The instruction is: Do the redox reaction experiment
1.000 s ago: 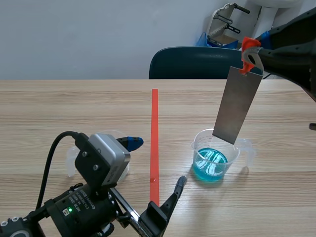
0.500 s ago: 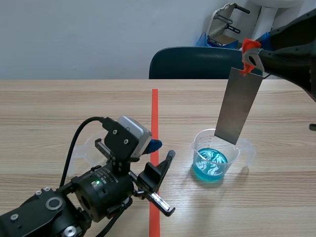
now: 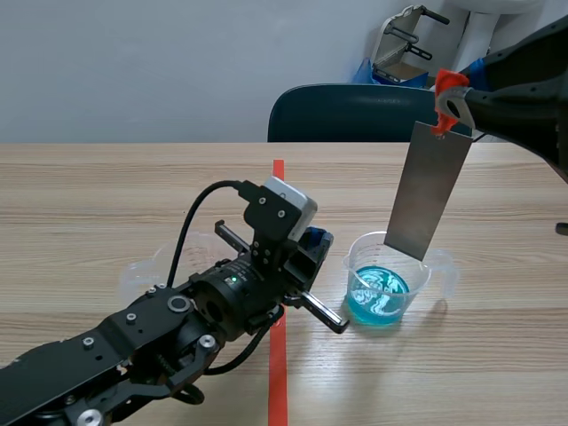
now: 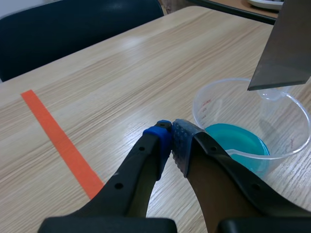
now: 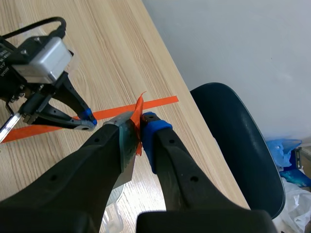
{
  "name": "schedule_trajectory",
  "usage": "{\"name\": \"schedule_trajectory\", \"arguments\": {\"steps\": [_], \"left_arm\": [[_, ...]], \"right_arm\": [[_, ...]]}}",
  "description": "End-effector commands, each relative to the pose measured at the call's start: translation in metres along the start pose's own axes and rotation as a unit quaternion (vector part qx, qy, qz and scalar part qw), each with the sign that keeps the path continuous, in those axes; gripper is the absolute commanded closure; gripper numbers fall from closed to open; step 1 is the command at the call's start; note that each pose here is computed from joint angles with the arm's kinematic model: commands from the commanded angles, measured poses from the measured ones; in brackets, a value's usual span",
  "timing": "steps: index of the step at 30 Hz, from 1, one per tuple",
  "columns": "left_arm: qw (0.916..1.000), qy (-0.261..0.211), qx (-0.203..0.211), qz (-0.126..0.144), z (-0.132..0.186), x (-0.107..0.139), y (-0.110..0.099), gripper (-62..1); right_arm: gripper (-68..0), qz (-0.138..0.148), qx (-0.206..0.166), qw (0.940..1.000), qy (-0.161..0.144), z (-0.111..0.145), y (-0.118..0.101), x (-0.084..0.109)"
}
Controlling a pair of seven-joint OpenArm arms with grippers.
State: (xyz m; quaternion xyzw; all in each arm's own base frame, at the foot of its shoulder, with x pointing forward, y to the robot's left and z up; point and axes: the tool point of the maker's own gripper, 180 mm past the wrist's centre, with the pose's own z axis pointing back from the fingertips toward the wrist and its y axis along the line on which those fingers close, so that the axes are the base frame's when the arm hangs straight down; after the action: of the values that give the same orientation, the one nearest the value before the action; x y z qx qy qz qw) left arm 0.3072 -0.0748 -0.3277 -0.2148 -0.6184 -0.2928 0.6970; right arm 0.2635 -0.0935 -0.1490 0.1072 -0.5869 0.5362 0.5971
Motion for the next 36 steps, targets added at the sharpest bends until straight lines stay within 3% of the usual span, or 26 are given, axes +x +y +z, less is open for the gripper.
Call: {"name": "schedule_trajectory", "arguments": {"steps": [1,14,36], "left_arm": [[0.9997,-0.024,-0.006,0.005,-0.006,0.014,-0.006,-2.9],[0.9989,-0.032,-0.032,0.014,-0.017,0.013,-0.032,-2.9],[0.9990,-0.034,-0.025,0.017,-0.018,0.014,-0.033,-2.9]], "right_arm": [[-0.8,0.007,-0.003,0.9998,-0.016,0.001,-0.004,0.010],[-0.8,0.007,-0.003,0.9998,-0.016,0.001,-0.004,0.010],[-0.8,0.007,-0.003,0.9998,-0.016,0.001,-0.004,0.010]]}}
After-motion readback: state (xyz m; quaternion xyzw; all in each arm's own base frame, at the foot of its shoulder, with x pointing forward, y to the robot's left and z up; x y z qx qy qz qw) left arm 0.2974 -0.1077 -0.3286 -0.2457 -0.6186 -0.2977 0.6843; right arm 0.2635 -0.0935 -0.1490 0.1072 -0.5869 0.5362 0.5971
